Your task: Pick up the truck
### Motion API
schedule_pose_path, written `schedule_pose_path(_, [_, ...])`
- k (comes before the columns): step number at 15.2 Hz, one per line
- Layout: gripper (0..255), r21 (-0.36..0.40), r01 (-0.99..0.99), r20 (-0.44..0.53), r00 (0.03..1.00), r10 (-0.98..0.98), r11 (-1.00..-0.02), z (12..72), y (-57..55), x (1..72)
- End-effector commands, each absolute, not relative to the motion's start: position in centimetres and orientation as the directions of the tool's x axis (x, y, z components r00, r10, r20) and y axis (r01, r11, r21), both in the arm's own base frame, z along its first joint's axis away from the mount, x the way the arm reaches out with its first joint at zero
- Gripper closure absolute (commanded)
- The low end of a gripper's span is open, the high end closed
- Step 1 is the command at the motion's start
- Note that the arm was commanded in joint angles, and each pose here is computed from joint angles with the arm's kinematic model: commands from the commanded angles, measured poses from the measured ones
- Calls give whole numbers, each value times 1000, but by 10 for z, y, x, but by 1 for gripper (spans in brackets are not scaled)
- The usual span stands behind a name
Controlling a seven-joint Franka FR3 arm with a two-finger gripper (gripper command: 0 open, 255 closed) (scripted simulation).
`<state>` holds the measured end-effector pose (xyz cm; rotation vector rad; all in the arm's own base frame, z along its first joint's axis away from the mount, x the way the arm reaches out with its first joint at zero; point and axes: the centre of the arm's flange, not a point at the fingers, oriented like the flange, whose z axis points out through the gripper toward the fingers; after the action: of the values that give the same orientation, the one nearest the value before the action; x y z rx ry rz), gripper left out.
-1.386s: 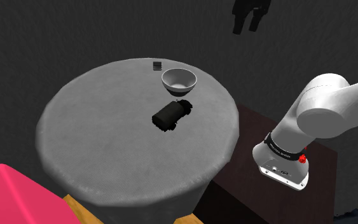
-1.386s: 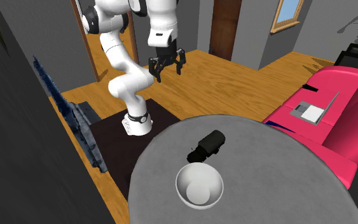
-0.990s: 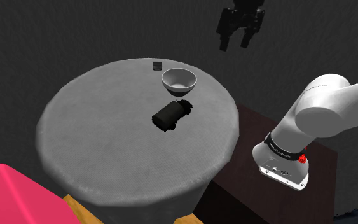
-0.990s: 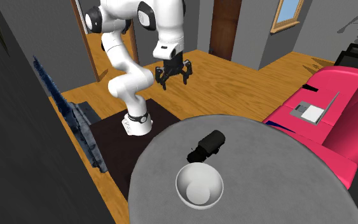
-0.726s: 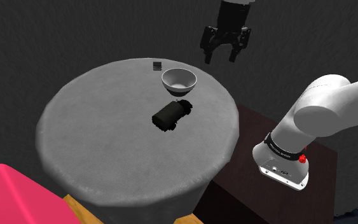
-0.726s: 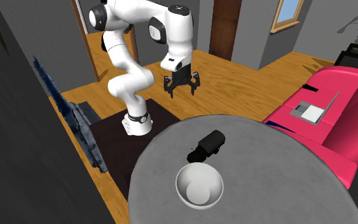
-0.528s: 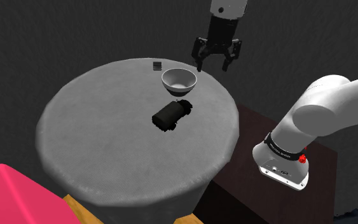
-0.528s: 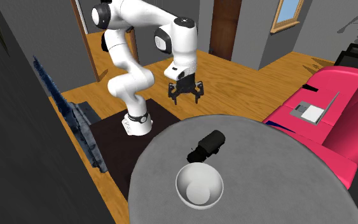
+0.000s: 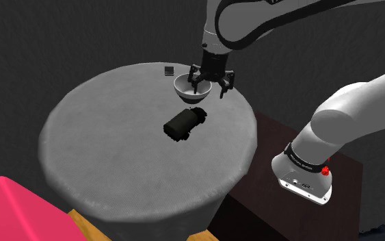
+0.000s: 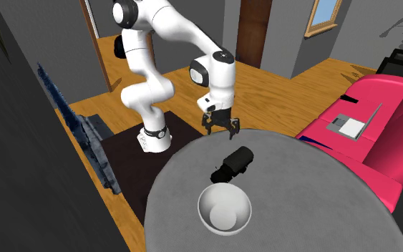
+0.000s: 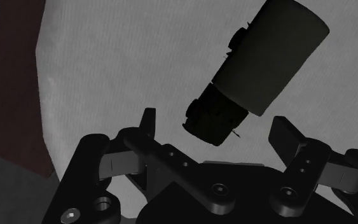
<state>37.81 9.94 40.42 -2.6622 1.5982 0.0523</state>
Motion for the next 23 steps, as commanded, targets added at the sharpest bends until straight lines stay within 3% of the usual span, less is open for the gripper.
schedule_pose_path(1, [0,-10,-927,-40,375,-926,-375,381,101,392])
schedule_pose_path(9, [0,6,-1000,-6,-5,-1000,5,289,95,441])
schedule_pose_path(19, [0,6,-1000,-6,-5,-1000,5,249,95,441])
schedule_pose_path(20, [255,6,-1000,-6,-5,-1000,5,249,96,441])
schedule_pose_path(23, [255,6,-1000,-6,-5,-1000,5,249,96,441])
